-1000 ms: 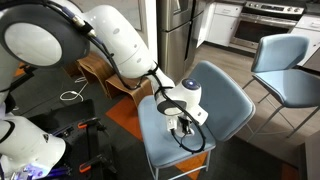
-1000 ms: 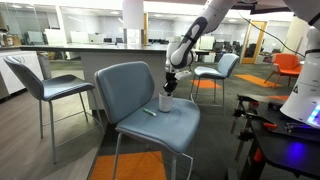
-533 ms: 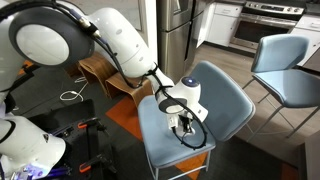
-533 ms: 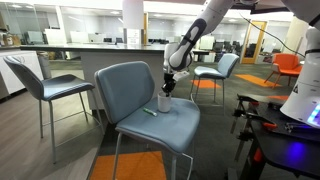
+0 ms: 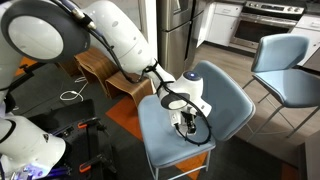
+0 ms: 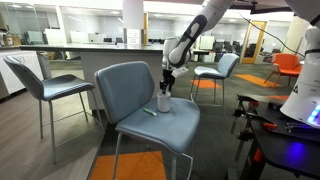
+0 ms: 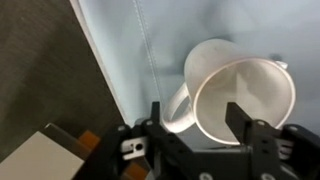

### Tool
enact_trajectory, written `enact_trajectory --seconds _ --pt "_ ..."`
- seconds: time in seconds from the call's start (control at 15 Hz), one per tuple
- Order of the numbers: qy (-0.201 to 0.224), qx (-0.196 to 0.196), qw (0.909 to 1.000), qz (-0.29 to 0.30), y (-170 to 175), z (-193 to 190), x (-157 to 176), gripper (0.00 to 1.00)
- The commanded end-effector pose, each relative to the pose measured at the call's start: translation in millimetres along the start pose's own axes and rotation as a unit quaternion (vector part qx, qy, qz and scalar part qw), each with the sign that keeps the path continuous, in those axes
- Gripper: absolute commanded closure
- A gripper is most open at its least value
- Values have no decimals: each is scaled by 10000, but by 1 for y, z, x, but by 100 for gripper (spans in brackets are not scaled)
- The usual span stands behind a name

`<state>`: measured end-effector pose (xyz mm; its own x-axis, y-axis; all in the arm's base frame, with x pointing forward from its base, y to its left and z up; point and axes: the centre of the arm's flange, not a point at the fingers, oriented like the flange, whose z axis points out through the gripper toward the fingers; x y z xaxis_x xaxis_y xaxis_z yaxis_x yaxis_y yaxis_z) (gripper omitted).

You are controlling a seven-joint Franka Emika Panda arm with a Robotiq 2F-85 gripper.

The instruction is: Move the white mug to the right side of the seat

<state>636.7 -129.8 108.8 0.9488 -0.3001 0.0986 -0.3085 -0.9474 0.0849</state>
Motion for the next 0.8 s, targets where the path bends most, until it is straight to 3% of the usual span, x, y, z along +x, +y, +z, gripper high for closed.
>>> enact_trajectory --seconds 0.0,0.4,0.73 --pt "-265 212 9994 35 0 -45 -7 0" --pt "-669 761 9939 -438 -17 -114 -23 0" --pt "-581 840 9902 -954 -23 -126 -41 0"
